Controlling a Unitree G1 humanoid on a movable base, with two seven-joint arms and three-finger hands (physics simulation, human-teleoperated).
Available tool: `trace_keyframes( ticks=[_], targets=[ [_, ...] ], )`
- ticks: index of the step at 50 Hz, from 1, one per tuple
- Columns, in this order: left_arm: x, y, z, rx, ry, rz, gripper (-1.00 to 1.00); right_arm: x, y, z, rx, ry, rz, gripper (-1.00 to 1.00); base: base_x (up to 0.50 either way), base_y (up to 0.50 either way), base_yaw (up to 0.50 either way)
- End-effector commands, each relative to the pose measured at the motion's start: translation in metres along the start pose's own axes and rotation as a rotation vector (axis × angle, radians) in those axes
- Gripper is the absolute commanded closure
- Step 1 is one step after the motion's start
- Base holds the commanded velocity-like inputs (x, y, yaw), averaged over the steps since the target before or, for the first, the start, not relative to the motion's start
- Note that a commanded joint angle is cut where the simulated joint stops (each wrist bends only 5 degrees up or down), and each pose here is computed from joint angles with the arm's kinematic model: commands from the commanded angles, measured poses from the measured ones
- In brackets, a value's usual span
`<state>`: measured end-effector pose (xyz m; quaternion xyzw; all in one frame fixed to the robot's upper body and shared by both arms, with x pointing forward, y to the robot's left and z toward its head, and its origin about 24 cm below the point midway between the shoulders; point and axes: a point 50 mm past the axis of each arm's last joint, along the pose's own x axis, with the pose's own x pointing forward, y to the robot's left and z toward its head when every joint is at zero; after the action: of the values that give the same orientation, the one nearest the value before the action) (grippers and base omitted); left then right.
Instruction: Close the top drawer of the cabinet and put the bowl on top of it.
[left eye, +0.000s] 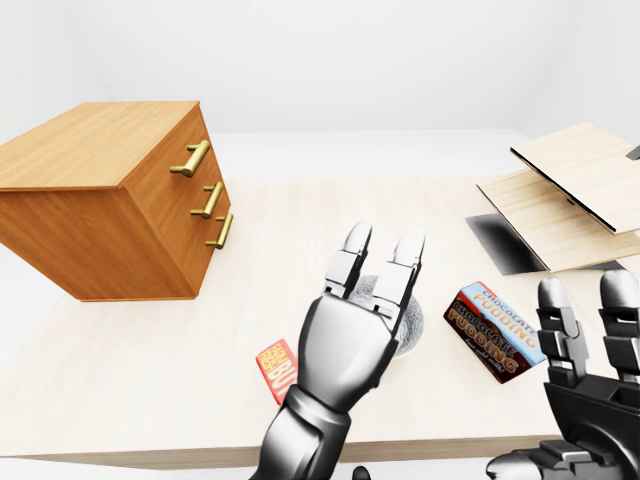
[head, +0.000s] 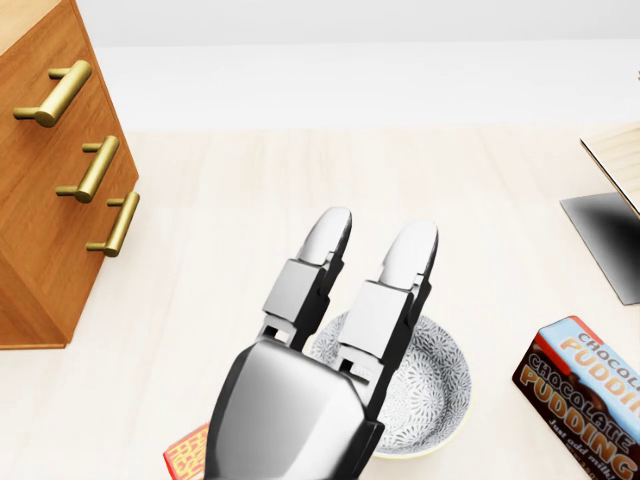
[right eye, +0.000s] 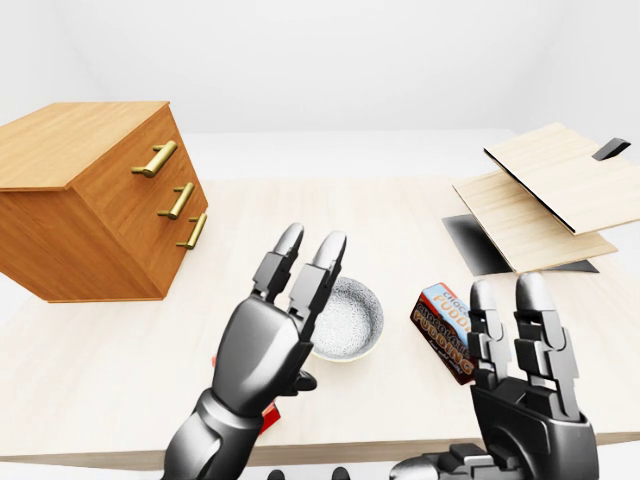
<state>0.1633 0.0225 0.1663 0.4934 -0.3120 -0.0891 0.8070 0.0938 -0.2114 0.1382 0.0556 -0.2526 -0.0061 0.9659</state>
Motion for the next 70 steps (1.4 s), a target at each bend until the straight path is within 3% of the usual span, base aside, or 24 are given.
trace_keyframes(
  ticks=[1,18,27,45,70],
  targets=[
    [0.0,-0.016,0.002,0.04,0.002,-0.059,-1.0,-0.001,-0.001,0.001,-0.008,0.002,-0.007,-1.0,0.0,0.0,0.0],
    [0.002,-0.027,0.008,0.058,-0.02,-0.095,-1.0,-0.001,-0.002,0.001,-0.01,0.0,-0.008,-1.0,0.0,0.0,0.0],
    [0.007,-0.043,0.002,0.098,0.003,-0.151,-1.0,-0.001,-0.002,0.001,-0.008,0.0,-0.01,-1.0,0.0,0.0,0.0],
    [0.009,-0.054,-0.001,0.149,0.01,-0.179,-1.0,-0.003,-0.004,0.001,-0.01,0.002,-0.019,-1.0,0.0,0.0,0.0],
    [0.017,-0.071,-0.015,0.165,0.062,-0.234,-1.0,-0.006,-0.008,0.004,-0.023,0.003,-0.038,-1.0,0.0,0.0,0.0]
  ],
)
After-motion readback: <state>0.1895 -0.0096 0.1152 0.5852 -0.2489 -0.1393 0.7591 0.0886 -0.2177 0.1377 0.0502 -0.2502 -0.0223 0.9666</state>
